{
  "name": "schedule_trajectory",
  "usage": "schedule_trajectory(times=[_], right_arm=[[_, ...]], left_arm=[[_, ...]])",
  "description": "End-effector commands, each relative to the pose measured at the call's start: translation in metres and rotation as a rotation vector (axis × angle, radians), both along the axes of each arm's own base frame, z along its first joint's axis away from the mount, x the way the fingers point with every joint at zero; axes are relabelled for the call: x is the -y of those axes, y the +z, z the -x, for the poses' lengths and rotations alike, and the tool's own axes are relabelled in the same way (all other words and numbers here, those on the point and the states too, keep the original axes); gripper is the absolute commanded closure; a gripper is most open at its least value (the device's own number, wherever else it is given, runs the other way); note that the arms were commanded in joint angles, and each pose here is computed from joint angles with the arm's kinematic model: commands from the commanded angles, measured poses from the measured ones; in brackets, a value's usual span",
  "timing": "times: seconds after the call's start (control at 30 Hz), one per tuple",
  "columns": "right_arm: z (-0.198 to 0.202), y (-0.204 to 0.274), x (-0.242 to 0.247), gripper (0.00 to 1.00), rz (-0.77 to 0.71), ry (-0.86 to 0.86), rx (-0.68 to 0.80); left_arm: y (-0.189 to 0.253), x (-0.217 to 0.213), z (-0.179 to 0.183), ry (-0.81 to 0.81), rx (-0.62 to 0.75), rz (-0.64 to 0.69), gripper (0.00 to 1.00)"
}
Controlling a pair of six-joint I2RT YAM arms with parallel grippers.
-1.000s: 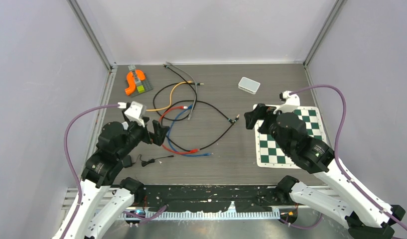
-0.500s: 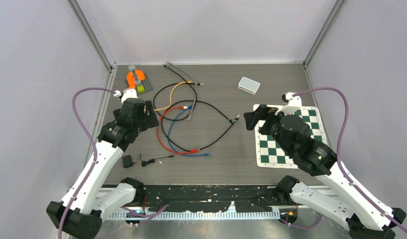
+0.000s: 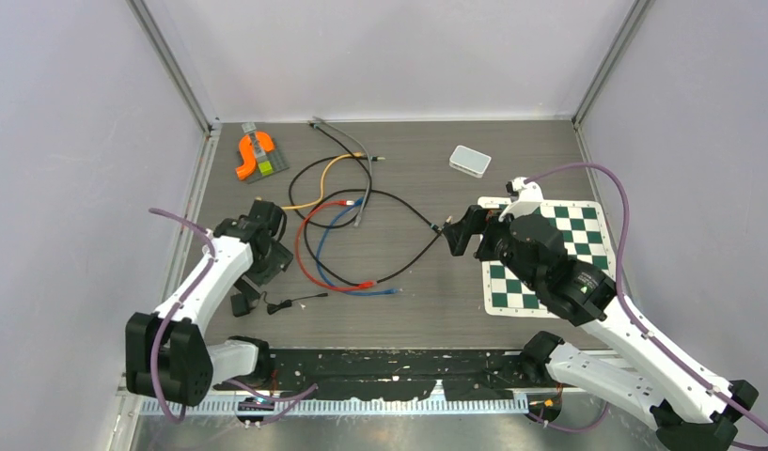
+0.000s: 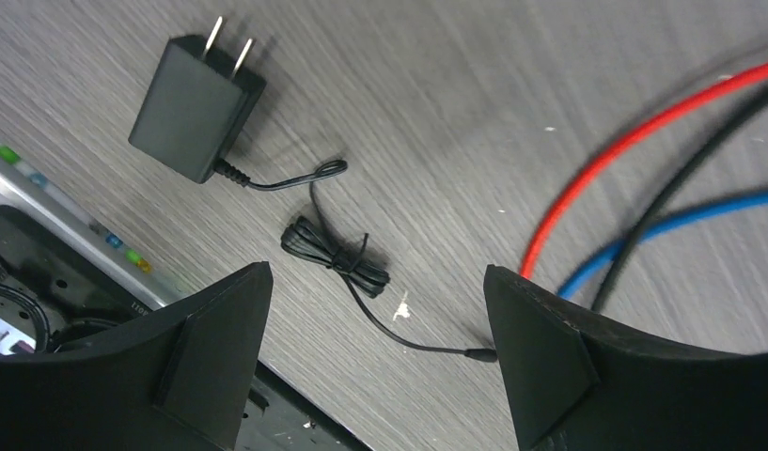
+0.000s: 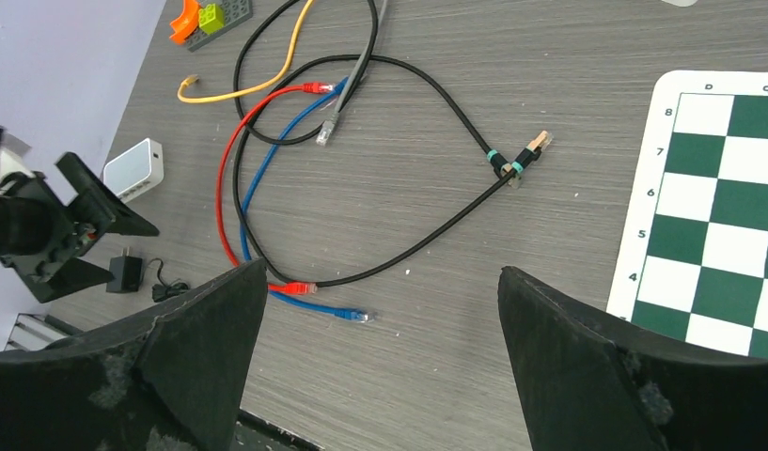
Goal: Insert the plug into the switch port
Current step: Pick up the connector from the center of the board.
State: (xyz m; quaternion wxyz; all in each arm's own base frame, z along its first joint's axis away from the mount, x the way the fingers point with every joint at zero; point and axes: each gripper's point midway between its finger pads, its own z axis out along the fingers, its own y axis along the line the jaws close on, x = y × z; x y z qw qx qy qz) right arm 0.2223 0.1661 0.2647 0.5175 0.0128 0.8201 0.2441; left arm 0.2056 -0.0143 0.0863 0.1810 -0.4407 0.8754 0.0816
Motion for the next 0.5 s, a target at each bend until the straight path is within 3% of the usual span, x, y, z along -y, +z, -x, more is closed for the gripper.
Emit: schedule_trajectory(times=[0.0, 0.13, 0.23, 0.37, 0.47], right_arm=[[0.000, 0.013, -0.006, 0.00, -0.032, 0.026, 0.036], [0.000, 0.012, -0.007, 0.00, -0.029, 0.033, 0.034], [0.001, 0.013, -0.008, 0.00, -0.023, 0.038, 0.029], [0.000, 0.013, -0.008, 0.00, -0.036, 0.030, 0.031], [-0.001, 0.012, -0.009, 0.00, -0.035, 0.033, 0.030]], left_arm=[[-0.017, 0.002, -0.006, 0.114, 0.019, 0.031, 0.15], [-0.031, -0.011, 0.003, 0.204, -0.028, -0.033, 0.15], [-0.044, -0.010, 0.002, 0.249, -0.020, -0.012, 0.17], [-0.056, 0.008, -0.019, 0.148, 0.042, 0.079, 0.19], [-0.051, 0.003, -0.015, 0.093, 0.012, 0.019, 0.18]])
